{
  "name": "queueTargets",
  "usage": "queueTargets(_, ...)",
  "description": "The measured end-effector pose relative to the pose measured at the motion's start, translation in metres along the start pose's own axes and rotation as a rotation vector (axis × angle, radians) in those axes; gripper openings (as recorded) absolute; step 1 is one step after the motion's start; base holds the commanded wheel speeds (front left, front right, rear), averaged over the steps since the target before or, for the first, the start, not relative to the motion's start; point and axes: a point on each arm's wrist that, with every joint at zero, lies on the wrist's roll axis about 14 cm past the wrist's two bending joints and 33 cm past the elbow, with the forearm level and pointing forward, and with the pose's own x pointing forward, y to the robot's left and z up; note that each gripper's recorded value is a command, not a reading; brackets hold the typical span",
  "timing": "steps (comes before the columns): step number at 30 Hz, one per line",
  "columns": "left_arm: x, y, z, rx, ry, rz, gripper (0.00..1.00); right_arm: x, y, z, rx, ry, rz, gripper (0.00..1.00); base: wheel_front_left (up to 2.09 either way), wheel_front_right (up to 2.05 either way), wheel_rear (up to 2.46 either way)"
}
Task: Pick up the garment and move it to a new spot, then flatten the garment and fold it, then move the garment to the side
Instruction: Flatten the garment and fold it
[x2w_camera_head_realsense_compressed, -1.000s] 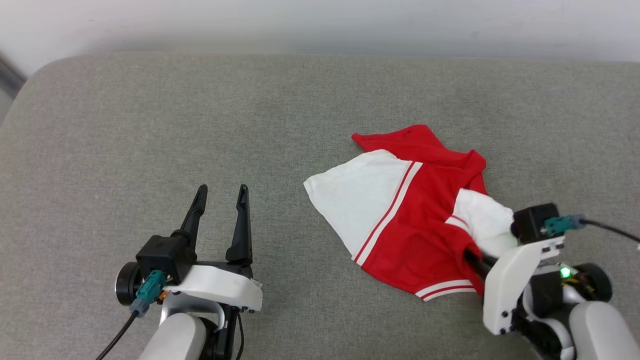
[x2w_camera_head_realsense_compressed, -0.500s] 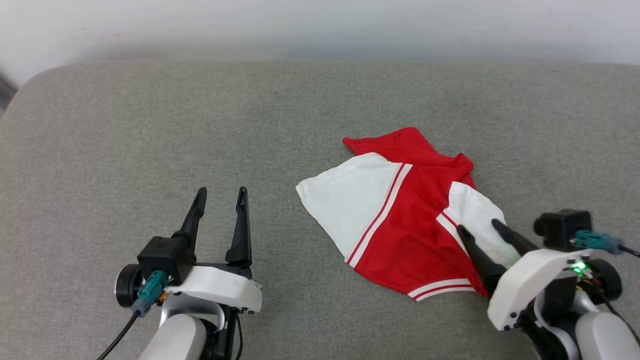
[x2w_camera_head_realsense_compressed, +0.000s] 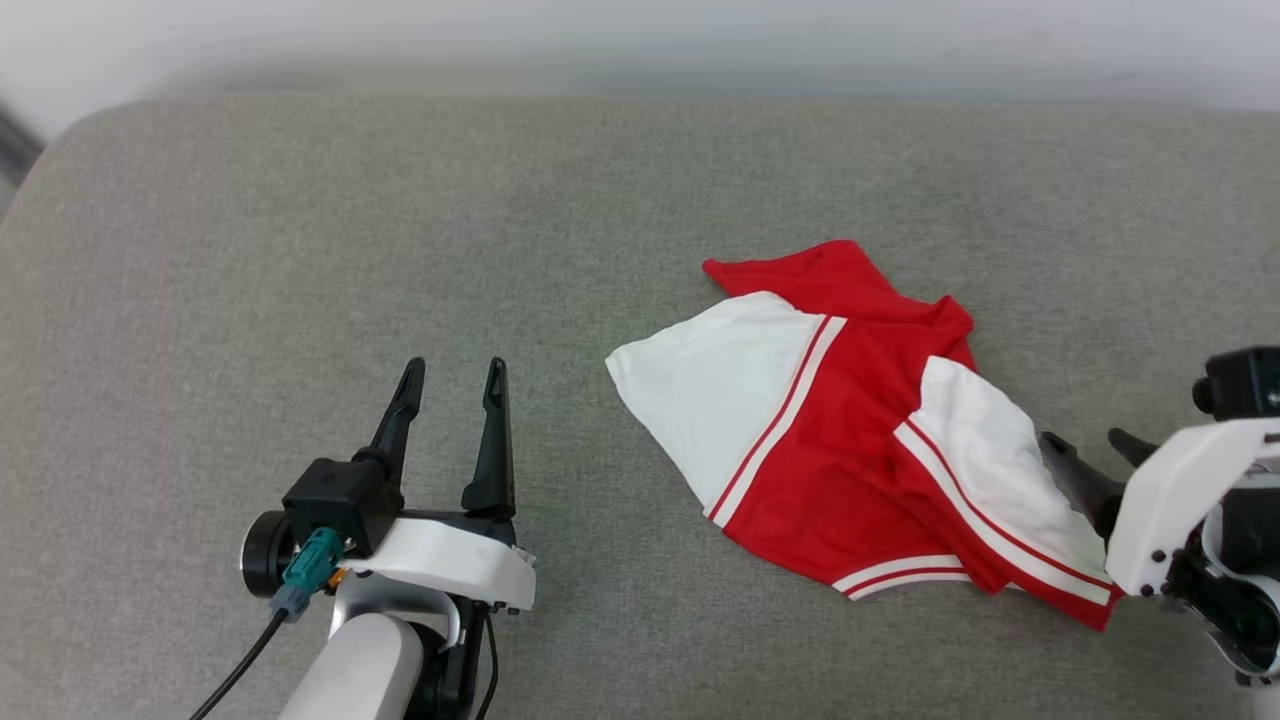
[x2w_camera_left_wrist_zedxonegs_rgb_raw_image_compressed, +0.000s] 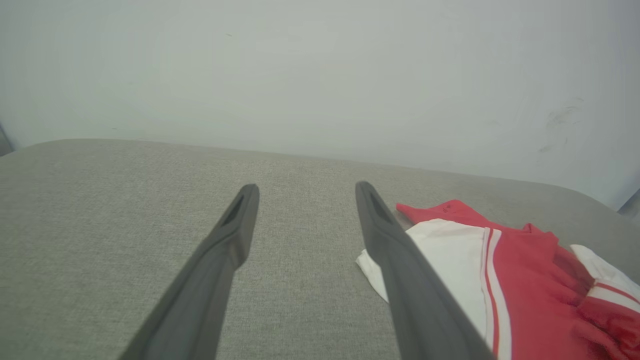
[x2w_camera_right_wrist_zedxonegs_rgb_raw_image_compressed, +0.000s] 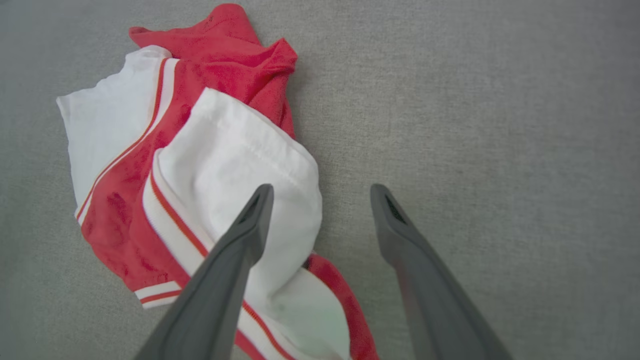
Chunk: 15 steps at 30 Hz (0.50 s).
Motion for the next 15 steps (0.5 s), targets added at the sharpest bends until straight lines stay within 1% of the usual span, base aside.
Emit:
queueTargets(5,0.004,0.007,-0.007,-0.003,0.014,0.024,1.0,0.022,0.019,-0.008,-0.034,0.112,0.068,1.0,0.0,0.0,0.0)
queueTargets(8,0.003,0.011,-0.011,-0.003,0.026,0.04,1.0,0.03,0.024,-0.021,-0.054,0.192,0.087,1.0,0.0,0.0,0.0)
queueTargets(9,0.003,0.013,-0.012,-0.002,0.029,0.044,1.0,0.031,0.025,-0.025,-0.061,0.208,0.091,0.65,0.0,0.0,0.0)
queueTargets(10,0.003,0.014,-0.013,0.0,0.03,0.048,1.0,0.032,0.026,-0.026,-0.059,0.216,0.097,0.1,0.0,0.0,0.0)
queueTargets(11,0.002,0.015,-0.013,0.0,0.031,0.048,1.0,0.032,0.026,-0.027,-0.058,0.225,0.099,0.0,0.0,0.0,0.0)
queueTargets(15,0.003,0.015,-0.011,0.0,0.025,0.049,1.0,0.028,0.027,-0.017,-0.068,0.184,0.103,0.0,0.0,0.0,0.0)
